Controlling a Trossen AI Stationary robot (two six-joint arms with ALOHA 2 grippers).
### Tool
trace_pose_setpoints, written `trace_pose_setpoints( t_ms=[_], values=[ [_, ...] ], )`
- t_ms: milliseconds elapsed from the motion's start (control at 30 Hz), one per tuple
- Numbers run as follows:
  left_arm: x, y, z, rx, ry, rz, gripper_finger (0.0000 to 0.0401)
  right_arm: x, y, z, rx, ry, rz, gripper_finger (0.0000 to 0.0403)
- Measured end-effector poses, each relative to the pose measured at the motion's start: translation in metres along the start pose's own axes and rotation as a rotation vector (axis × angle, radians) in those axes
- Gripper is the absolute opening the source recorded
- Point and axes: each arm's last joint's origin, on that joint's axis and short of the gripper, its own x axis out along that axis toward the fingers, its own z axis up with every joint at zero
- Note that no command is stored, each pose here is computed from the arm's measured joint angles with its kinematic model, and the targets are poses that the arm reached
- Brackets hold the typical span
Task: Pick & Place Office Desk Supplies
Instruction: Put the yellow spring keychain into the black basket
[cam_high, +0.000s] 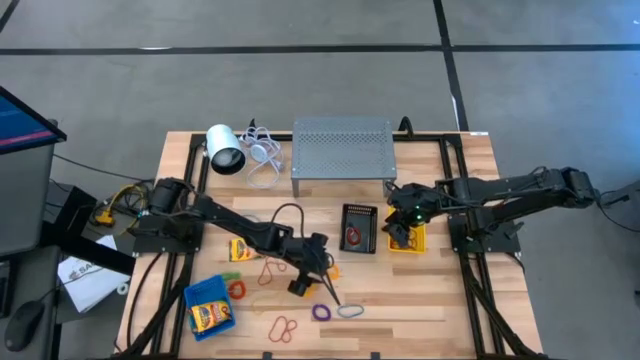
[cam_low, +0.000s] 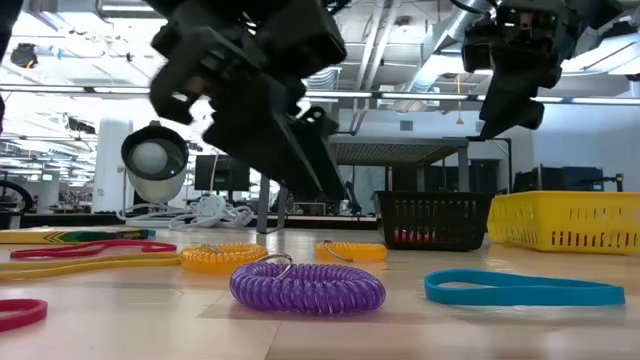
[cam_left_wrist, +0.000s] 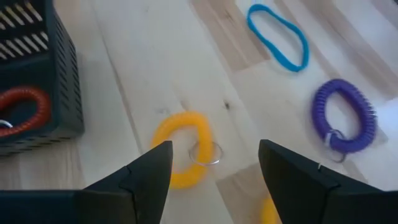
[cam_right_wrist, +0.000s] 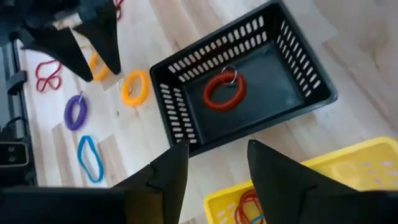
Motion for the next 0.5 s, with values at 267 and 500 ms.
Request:
trace_pose_setpoints(
  t_ms=[267,500],
  values=[
    [0.018,0.005,-0.003,0.009,0.050,-0.038,0.0237,0.000,0.001,0.000,-0.006,-0.009,0.000,0.0161],
    [0.026,0.000,-0.009,0.018,0.080,-0.043,0.0234,0.000,0.002,0.000,-0.021,-0.013,0.002,0.0161]
  ],
)
